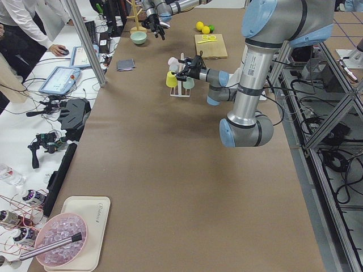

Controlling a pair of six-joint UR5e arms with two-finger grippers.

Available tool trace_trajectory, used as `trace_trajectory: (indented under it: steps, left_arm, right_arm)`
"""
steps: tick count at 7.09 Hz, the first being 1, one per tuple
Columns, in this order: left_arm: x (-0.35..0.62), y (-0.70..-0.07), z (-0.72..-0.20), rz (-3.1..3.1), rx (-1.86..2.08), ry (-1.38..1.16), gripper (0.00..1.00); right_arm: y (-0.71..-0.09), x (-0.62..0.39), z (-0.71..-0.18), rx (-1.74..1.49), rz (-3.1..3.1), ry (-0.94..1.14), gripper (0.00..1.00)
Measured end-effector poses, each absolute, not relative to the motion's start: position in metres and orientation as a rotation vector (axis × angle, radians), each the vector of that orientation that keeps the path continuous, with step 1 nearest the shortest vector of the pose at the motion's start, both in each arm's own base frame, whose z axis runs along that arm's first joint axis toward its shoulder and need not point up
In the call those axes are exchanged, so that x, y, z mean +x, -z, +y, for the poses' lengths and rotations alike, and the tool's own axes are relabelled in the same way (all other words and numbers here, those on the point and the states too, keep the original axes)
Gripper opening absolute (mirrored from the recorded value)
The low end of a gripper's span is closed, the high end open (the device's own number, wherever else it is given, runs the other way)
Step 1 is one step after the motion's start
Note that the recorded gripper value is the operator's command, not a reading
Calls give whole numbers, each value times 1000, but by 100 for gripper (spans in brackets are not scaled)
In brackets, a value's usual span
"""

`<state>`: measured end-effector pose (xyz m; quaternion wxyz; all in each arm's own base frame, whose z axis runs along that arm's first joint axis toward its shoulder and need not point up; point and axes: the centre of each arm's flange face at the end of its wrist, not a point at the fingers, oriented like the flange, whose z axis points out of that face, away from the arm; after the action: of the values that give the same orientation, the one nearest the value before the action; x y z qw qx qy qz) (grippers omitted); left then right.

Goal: Place cup on cup holder

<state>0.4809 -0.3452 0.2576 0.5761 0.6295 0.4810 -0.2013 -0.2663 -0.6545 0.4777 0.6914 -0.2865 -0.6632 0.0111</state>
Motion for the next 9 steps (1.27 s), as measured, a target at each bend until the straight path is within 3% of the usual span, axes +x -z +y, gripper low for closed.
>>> trace_trajectory:
  steps: [3,6,8,9]
  left_arm:
    - [414,-271,-447,961,1587,484,98]
    - [329,-337,-569,740,1559,371,98]
    - [264,-382,-611,686,1445,286,98]
    - [227,-410,-620,663,1381,258,98]
  right_arm:
    - [-486,-233,-643,-585,-1149,208,100]
    - [-501,-195,-613,-458,-989,350,99]
    - [-514,-174,-578,-284,-946,461,99]
    - [-527,-159,-567,-201,-937,491,94]
